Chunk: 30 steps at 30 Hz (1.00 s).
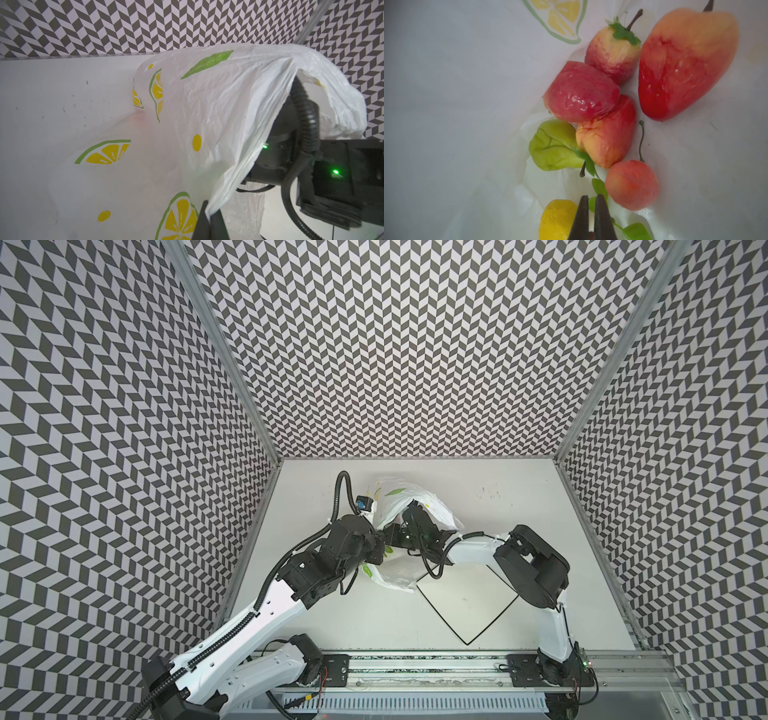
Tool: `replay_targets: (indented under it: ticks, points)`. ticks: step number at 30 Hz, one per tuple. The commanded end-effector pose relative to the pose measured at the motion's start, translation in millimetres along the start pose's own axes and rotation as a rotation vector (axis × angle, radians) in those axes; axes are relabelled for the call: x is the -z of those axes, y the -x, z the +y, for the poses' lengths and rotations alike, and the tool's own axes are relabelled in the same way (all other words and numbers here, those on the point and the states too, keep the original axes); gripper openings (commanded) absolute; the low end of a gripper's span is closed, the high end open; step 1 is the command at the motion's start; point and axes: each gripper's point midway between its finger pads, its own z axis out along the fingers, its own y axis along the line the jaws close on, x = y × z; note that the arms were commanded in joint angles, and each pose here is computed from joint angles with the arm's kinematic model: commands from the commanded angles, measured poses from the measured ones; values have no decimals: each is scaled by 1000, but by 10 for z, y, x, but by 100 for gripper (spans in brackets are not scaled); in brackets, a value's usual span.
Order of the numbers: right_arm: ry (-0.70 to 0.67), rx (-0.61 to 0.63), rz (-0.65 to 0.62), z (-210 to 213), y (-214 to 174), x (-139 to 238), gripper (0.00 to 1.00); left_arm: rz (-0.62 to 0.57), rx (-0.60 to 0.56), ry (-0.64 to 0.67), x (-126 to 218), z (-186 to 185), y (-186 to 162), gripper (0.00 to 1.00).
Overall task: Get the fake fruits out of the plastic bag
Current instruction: 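Grasp the yellow pear with the right gripper and lift it out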
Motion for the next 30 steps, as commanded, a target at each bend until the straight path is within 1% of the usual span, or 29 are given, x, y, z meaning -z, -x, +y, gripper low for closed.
replay_targets:
  ticks: [1, 4, 11, 16, 19, 24, 30]
  points:
    - [228, 162, -118, 635, 291, 394, 0, -82, 77, 21, 20, -5, 257, 0]
    - [289, 278, -137, 721, 220, 584, 0, -88, 83, 27, 17, -12, 329, 0]
    - [357, 547, -92, 799, -22, 806, 0, -111, 99, 44, 10, 12, 472, 0]
    - [393, 752, -140, 951, -84, 1108, 0, -111, 115, 62, -17, 68, 500, 0]
    - [379, 858, -188, 1025, -60, 1303, 0, -105, 118, 64, -38, 90, 467, 0]
    - [337, 931, -300, 1162, 84, 1692, 0, -91, 117, 43, -66, 76, 394, 0]
    - [287, 902, -388, 1263, 232, 2182, 0, -82, 104, 28, -74, 69, 333, 0]
